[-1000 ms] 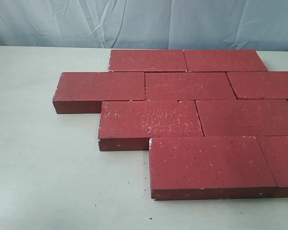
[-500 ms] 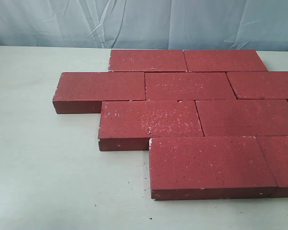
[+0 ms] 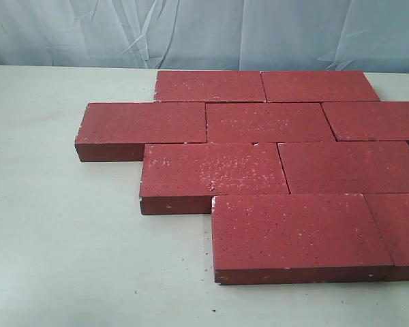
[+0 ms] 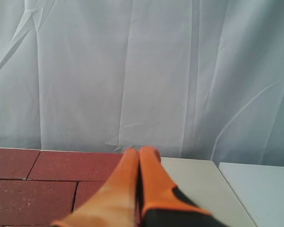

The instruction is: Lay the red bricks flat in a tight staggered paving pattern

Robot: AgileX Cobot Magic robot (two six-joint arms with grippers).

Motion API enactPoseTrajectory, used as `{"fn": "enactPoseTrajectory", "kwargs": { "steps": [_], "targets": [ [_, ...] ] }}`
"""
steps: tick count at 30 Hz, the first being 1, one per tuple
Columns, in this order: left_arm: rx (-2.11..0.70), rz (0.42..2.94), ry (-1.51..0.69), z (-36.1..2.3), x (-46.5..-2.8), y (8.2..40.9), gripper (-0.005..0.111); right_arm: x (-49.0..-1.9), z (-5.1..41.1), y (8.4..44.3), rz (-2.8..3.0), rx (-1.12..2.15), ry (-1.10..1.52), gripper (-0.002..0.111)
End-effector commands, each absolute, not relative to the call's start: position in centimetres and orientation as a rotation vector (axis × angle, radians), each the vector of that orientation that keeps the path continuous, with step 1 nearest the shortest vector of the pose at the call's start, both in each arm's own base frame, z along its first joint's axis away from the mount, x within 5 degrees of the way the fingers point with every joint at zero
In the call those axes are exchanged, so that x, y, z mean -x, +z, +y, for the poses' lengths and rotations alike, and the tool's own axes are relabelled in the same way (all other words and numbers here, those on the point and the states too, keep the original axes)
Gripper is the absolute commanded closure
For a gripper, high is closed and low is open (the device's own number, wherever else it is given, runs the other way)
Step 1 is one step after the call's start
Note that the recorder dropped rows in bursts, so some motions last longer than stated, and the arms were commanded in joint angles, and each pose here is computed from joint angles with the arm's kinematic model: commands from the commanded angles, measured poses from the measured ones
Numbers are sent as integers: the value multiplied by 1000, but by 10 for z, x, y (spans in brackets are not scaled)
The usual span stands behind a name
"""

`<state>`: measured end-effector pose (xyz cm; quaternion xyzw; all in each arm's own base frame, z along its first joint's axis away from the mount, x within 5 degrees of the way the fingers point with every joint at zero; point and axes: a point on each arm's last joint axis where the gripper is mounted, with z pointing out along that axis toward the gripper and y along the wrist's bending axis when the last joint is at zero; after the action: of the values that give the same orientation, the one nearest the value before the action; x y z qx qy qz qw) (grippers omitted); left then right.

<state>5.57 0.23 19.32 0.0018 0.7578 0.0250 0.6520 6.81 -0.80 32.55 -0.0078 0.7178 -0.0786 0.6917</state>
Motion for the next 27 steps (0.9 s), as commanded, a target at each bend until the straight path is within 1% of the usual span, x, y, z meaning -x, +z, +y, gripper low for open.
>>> {"fn": "enactPoseTrajectory", "kwargs": {
  "steps": [1,7,18,22,27],
  "targets": [
    [-1,1714,53,2,-55,192,107,-68,-8,305,1559,23,-182,109],
    [-1,1714,53,2,-55,192,107,-69,-6,269,1542,38,-171,109],
    [-1,1714,53,2,-55,192,107,-65,-5,219,1595,15,-134,109],
    [-1,1714,53,2,-55,192,107,-62,-5,207,1594,14,-133,109],
    [-1,1714,53,2,-55,192,107,-56,-5,206,1565,0,-123,109]
  ]
}}
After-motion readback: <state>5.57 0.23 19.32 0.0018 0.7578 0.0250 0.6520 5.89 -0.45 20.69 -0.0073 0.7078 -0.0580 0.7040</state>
